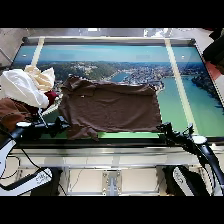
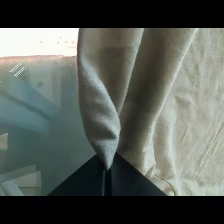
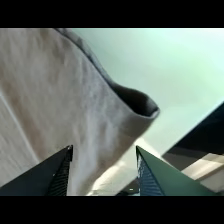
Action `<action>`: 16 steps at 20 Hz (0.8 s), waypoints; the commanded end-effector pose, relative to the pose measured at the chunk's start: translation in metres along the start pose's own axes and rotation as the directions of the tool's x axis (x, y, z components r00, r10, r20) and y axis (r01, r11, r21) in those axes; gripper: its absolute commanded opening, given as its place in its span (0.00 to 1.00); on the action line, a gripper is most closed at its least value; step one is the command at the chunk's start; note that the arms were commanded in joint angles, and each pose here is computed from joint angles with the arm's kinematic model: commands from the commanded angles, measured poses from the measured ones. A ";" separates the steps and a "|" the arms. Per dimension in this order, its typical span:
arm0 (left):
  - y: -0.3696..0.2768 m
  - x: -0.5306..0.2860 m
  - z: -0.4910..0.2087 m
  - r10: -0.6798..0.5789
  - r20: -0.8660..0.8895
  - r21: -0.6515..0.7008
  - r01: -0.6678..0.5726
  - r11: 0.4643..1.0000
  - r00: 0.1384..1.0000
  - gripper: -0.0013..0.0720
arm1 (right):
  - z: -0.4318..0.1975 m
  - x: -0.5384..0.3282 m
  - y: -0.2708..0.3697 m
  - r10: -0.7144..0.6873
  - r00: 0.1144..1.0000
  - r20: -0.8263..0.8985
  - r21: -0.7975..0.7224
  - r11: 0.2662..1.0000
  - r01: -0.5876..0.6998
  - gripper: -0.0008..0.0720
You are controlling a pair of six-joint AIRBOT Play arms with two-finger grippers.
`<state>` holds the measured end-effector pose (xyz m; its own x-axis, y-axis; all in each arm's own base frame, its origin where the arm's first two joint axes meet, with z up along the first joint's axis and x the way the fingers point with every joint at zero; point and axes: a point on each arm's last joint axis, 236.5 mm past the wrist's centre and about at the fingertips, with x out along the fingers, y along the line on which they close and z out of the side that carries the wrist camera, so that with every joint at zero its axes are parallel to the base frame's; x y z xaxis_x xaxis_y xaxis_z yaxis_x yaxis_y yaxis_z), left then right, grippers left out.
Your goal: Fold the shirts.
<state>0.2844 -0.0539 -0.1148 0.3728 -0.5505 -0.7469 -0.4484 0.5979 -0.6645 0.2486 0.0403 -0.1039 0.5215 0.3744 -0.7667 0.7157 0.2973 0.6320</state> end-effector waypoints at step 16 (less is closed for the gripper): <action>-0.217 -0.258 0.040 -0.354 0.450 0.588 0.027 0.809 0.820 0.03 | -0.055 -0.226 0.241 0.372 0.927 -0.035 -0.879 0.429 -0.206 0.02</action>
<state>0.3411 -0.0233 0.1145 0.7067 -0.4840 -0.5160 0.0190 0.7421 -0.6700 0.3206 0.0649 0.1405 0.6955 0.5283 -0.4871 -0.0425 0.7069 0.7061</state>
